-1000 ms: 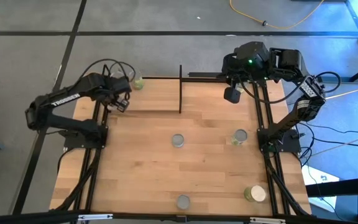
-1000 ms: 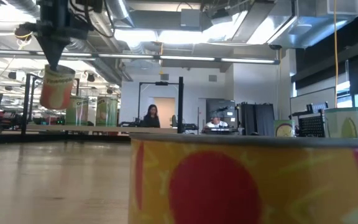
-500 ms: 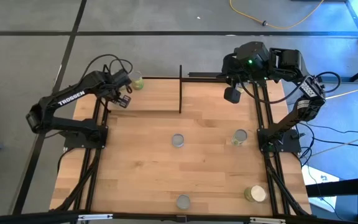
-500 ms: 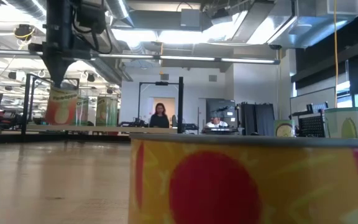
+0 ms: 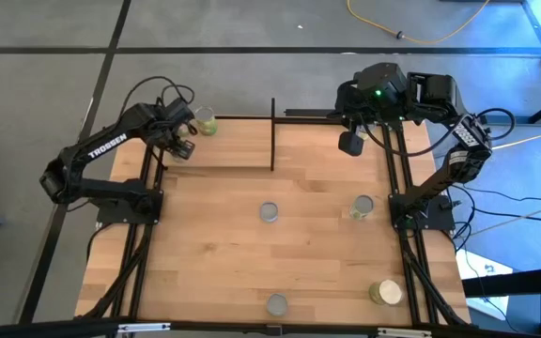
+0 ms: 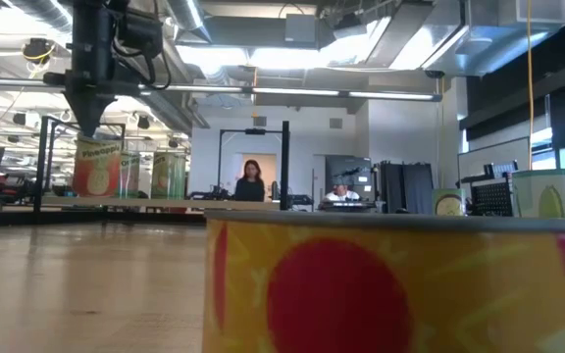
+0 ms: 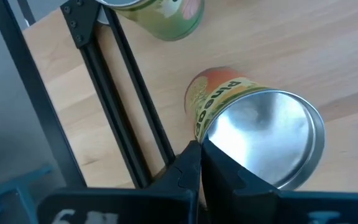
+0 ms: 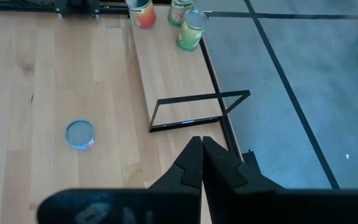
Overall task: Pick and place cans onto a shelf
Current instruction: Put the canned pineapples on the shelf
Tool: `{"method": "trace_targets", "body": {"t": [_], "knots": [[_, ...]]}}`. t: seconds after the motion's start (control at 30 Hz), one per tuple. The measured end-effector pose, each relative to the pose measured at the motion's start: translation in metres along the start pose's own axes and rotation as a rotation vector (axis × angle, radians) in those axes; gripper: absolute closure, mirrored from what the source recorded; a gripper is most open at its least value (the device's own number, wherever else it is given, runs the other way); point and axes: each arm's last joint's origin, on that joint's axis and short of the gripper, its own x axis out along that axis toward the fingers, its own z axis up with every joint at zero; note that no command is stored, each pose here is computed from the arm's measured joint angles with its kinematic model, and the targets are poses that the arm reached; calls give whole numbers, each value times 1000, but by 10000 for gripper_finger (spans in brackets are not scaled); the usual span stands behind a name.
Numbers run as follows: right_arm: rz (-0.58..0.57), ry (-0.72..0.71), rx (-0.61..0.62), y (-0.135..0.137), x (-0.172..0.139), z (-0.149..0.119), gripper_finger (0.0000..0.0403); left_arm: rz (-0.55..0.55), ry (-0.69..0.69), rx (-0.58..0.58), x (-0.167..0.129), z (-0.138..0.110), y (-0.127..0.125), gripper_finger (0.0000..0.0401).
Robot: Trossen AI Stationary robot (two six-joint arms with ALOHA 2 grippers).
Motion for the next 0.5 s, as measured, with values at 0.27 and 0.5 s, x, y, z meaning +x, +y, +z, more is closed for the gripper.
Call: {"method": "trace_targets", "body": {"t": [0.27,0.5], "knots": [[0,0,0,0,0,0,396,40,-19,-9,1,1,2,376],[0,0,2,0,0,0,396,41,-27,-11,1,2,1,360]]}}
